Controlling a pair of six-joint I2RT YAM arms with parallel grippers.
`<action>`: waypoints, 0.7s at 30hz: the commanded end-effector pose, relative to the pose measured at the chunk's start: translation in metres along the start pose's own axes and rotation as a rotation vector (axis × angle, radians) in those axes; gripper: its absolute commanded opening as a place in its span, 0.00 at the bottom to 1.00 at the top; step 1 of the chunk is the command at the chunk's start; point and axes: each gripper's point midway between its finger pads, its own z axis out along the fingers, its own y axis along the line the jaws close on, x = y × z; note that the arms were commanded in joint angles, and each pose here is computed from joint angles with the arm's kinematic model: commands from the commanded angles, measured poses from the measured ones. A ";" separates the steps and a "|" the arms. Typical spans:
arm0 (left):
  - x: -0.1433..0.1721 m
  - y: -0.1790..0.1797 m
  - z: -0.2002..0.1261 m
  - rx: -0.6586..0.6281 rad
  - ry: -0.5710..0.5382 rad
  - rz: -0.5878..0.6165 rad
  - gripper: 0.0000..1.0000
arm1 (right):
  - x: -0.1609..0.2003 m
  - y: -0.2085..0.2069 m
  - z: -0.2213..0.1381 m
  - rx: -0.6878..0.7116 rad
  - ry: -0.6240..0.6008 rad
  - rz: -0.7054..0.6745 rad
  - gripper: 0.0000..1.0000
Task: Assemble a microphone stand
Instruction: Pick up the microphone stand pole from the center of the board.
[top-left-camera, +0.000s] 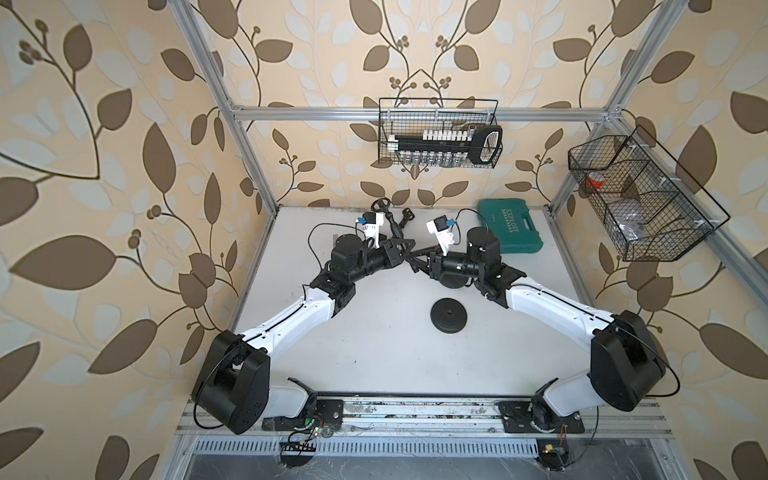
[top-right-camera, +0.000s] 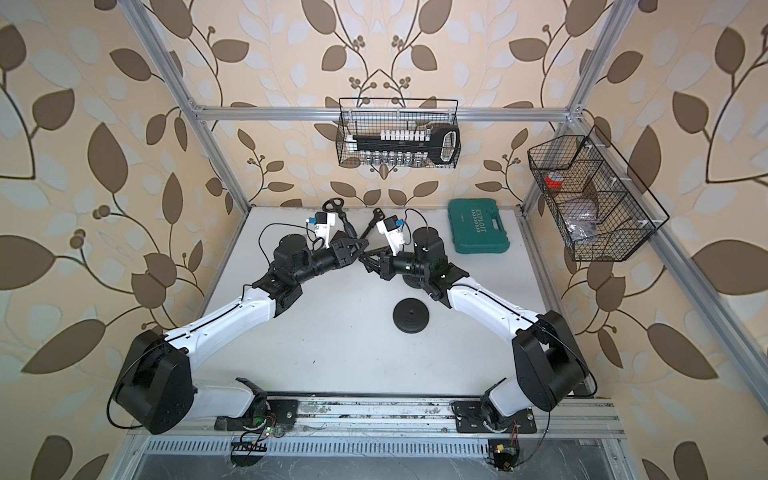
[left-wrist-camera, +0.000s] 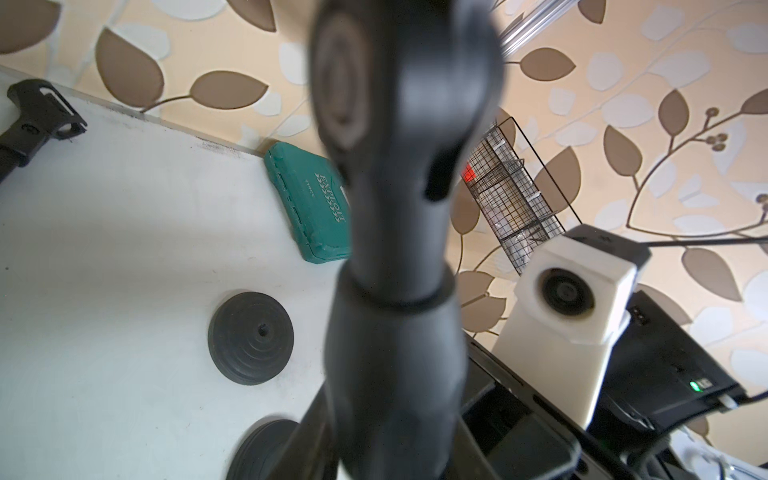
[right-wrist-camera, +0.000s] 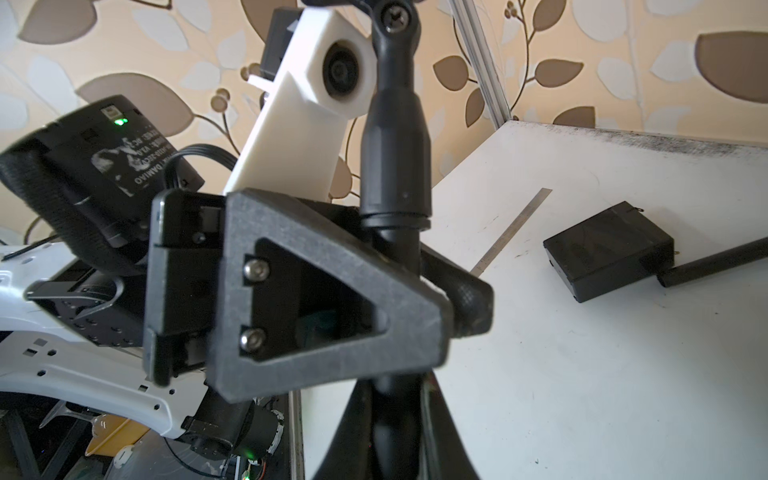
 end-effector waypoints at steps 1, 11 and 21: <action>-0.018 -0.029 0.000 0.085 -0.051 0.062 0.29 | -0.008 0.010 0.000 -0.020 -0.037 -0.023 0.00; -0.019 -0.023 0.000 0.048 -0.056 0.082 0.07 | -0.005 0.005 0.004 -0.008 -0.041 -0.004 0.16; -0.010 -0.007 0.006 -0.049 0.036 0.213 0.00 | -0.008 -0.035 -0.043 0.071 -0.024 0.065 0.61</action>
